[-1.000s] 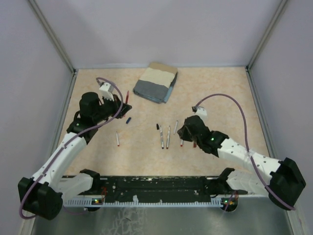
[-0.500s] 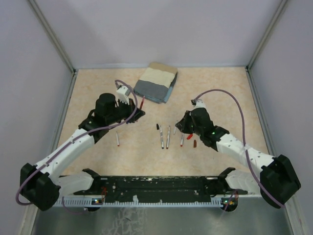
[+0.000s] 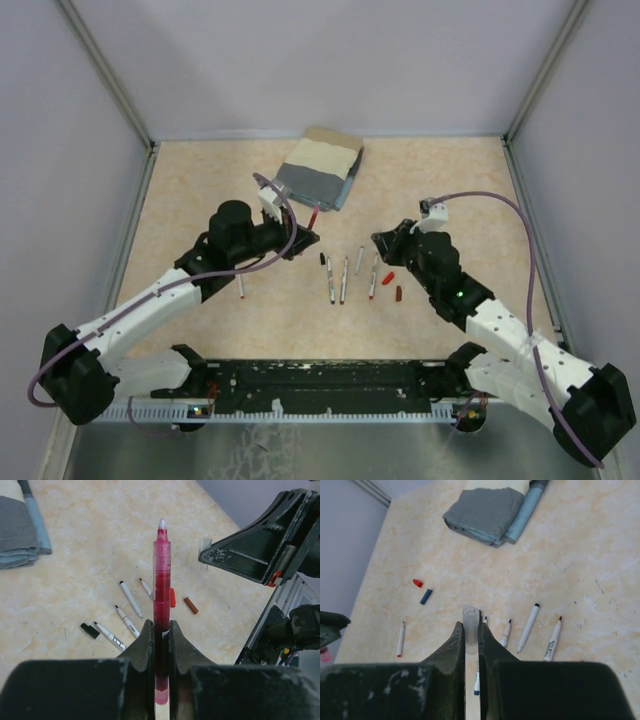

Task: Insert the pens into the pen caps
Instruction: Insert the pen cap onto the pen.

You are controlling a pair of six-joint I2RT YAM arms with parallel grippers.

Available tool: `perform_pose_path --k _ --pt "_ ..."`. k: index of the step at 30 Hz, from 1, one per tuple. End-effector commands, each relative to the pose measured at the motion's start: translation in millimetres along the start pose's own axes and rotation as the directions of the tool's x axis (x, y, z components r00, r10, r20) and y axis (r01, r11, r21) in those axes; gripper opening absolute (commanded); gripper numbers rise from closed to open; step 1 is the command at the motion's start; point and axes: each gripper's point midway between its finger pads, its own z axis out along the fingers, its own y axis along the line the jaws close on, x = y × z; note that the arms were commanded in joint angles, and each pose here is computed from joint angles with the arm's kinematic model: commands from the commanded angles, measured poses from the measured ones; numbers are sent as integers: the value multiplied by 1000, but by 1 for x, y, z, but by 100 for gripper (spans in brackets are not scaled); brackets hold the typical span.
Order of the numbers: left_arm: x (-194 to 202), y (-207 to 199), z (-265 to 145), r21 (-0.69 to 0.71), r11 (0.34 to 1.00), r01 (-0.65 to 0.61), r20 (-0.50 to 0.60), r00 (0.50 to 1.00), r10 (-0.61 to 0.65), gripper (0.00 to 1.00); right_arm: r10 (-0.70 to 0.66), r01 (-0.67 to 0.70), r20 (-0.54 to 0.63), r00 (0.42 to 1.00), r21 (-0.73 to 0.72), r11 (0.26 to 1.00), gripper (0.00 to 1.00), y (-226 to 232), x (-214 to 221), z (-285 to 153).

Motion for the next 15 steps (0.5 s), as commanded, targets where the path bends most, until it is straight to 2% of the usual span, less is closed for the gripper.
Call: perform_pose_path --k 1,11,15 --pt "-7 -18 3 69 997 -36 49 998 33 0 48 -33 193 980 -79 996 0 18 -48 -12" --pt "1 -58 8 246 967 -71 44 997 62 0 134 -74 283 950 -213 974 0 46 -81 -35" --pt "1 -62 13 239 969 -55 33 998 48 0 161 -83 299 941 -258 963 0 56 -90 -42"
